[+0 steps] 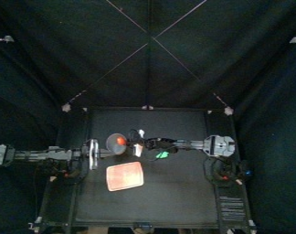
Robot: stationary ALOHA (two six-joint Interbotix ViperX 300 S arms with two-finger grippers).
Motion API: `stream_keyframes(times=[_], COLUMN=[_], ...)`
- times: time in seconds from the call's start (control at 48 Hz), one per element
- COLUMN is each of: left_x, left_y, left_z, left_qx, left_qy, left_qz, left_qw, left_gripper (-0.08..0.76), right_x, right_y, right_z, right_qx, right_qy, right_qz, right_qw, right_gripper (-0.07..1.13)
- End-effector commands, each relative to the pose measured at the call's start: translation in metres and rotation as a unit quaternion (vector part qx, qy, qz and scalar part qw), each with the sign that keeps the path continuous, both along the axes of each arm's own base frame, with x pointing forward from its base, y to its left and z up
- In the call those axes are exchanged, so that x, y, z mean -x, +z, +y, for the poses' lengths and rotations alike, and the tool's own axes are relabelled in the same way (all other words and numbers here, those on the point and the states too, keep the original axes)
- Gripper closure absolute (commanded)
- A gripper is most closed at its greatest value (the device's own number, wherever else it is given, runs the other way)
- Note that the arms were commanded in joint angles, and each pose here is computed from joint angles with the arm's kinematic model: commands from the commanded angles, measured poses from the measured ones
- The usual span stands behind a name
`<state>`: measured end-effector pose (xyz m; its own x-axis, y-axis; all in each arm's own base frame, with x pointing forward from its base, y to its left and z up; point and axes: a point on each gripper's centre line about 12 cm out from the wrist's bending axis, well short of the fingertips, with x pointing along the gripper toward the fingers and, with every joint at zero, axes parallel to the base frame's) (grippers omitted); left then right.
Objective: Pick the drumstick then place it in the grey bowl
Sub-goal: Drop drumstick in the grey bowl and return to neutral
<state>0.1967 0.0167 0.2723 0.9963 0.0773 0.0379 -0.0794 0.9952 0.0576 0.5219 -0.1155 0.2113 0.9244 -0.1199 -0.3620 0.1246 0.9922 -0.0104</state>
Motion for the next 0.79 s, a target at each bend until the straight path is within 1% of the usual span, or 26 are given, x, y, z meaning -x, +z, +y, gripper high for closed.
stream_keyframes(times=[0.021,0.167,0.229,0.333,0.417,0.604,0.792], left_x=[-0.001,-0.001,-0.001,-0.002,-0.002,-0.001,-0.001], left_y=[0.005,0.004,0.004,0.004,0.004,0.004,0.004], left_z=[0.000,0.000,0.000,-0.001,-0.001,0.000,0.000], left_qx=[-0.004,-0.009,-0.012,-0.012,-0.012,-0.012,-0.012], left_qy=[0.000,-0.002,-0.002,-0.003,-0.003,-0.002,-0.002], left_qz=[-0.007,-0.006,-0.005,-0.007,-0.007,-0.006,-0.006], left_qw=[1.000,1.000,1.000,1.000,1.000,1.000,1.000], left_gripper=[0.669,0.669,0.669,0.669,0.669,0.669,0.669], right_x=[-0.014,-0.023,-0.025,-0.025,-0.023,-0.017,-0.006], right_y=[0.026,0.022,0.019,0.015,0.012,0.011,0.027], right_z=[-0.004,-0.005,-0.005,-0.006,-0.006,0.002,0.034], right_qx=[0.005,0.008,0.006,-0.001,-0.008,-0.010,-0.001], right_qy=[0.000,0.000,-0.003,-0.011,-0.022,-0.051,-0.022], right_qz=[-0.037,-0.036,-0.033,-0.026,-0.016,0.019,0.017], right_qw=[0.999,0.999,0.999,1.000,1.000,0.998,1.000], right_gripper=[0.53,0.39,0.31,0.19,0.13,0.11,0.11])
